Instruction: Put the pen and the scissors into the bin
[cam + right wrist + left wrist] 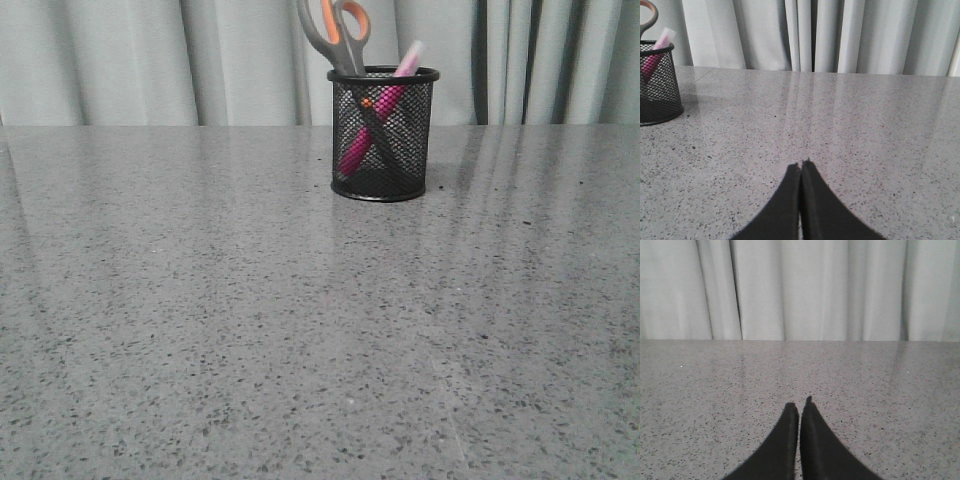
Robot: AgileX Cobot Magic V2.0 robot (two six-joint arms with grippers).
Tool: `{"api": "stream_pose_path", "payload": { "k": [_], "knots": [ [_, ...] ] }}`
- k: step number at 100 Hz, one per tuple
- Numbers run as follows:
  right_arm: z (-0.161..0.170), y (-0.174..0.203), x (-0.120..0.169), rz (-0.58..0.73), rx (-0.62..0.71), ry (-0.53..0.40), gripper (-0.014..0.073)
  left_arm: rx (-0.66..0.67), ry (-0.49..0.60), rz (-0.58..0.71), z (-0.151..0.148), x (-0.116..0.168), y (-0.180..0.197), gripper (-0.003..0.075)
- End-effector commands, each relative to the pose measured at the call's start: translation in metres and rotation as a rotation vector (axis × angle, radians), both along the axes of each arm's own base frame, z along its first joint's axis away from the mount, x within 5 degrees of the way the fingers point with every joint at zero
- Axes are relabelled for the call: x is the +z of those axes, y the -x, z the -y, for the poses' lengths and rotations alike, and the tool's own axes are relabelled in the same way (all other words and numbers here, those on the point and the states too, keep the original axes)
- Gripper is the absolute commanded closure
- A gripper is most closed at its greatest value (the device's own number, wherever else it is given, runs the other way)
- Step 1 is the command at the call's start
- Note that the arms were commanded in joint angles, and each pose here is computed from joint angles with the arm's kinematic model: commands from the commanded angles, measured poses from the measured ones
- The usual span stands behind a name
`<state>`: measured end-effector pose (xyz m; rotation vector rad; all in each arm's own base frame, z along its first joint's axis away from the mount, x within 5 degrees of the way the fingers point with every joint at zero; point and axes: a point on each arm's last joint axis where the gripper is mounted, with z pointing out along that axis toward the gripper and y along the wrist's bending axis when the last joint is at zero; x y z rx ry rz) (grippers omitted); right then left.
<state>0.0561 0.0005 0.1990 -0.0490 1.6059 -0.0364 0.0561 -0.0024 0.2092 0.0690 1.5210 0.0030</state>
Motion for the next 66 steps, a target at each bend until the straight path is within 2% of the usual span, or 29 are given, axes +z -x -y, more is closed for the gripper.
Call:
{"api": "stream_pose_path", "payload": {
  "k": [1,66],
  "knots": [
    [0.0004,0.0009,0.0028,0.077,-0.006,0.013,0.0671,0.000,0.022,0.062,-0.0001,-0.0067,0.0010,0.0739],
    [0.0004,0.0011,0.0054,0.106,-0.006,0.013,0.0671,0.000,0.022,0.062,-0.0001,-0.0067,0.0010,0.0739]
  ]
}}
